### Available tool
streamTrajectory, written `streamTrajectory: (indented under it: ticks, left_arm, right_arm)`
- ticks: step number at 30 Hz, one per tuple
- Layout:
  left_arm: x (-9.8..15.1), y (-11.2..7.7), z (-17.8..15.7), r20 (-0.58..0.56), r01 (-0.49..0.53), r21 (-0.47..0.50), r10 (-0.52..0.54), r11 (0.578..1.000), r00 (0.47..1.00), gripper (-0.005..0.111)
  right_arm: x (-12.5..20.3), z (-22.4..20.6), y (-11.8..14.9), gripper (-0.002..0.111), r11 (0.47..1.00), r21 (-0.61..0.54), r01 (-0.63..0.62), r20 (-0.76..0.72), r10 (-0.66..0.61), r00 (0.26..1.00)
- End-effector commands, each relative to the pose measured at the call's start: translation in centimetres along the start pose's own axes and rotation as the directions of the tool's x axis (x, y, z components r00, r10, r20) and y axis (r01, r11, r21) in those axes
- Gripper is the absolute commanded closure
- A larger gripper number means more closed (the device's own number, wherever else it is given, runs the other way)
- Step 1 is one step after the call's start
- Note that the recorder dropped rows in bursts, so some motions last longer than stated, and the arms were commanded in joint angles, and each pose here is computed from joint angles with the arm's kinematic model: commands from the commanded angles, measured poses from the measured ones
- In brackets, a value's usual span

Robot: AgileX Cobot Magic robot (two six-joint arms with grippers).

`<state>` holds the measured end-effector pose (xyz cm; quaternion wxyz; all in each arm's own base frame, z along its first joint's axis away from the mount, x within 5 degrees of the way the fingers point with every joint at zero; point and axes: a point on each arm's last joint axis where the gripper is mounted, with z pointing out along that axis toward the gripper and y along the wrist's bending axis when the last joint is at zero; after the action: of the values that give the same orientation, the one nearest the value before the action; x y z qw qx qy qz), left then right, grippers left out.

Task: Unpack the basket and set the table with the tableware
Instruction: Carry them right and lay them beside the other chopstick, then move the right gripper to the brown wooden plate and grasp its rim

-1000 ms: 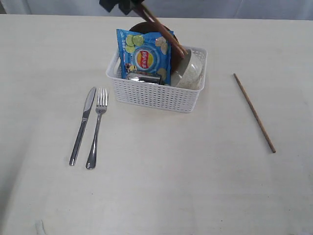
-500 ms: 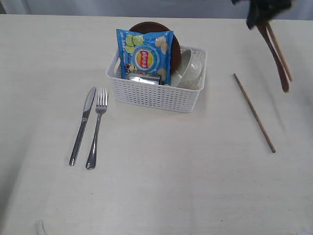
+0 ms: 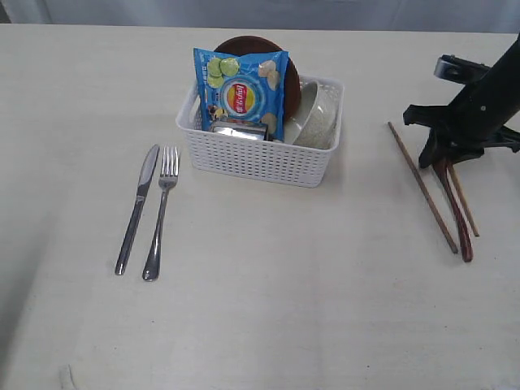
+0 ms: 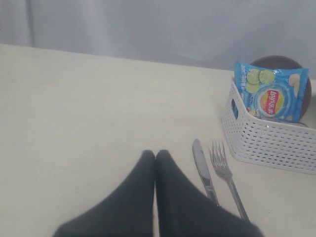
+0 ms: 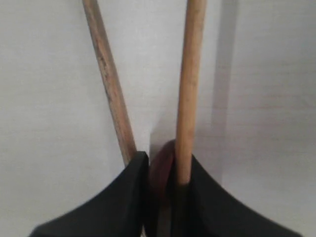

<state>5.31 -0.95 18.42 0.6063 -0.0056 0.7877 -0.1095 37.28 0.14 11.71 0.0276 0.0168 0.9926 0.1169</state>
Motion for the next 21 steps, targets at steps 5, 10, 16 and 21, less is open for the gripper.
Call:
streamTrajectory:
  ticks: [5, 10, 16, 21]
  left_arm:
    - [0.0, 0.0, 0.0, 0.012, -0.001, 0.001, 0.001, 1.000, 1.000, 0.107]
    - [0.0, 0.0, 0.0, 0.012, -0.001, 0.001, 0.001, 1.000, 1.000, 0.107]
    - [0.0, 0.0, 0.0, 0.012, -0.001, 0.001, 0.001, 1.000, 1.000, 0.107]
    - [0.0, 0.0, 0.0, 0.012, -0.001, 0.001, 0.001, 1.000, 1.000, 0.107]
  right_arm:
    - [-2.4, -4.4, 1.9, 0.063, 0.995, -0.091, 0.051, 0.094, -0.042, 0.995]
    - [-3.7, -11.2, 6.2, 0.063, 0.947, -0.268, 0.177, 0.259, -0.106, 0.960]
    - [-3.1, -14.6, 12.2, 0.070, 0.906, -0.281, 0.317, 0.306, -0.228, 0.924]
    - [-2.3, -15.1, 17.2, 0.070, 0.882, -0.157, 0.445, 0.319, -0.381, 0.868]
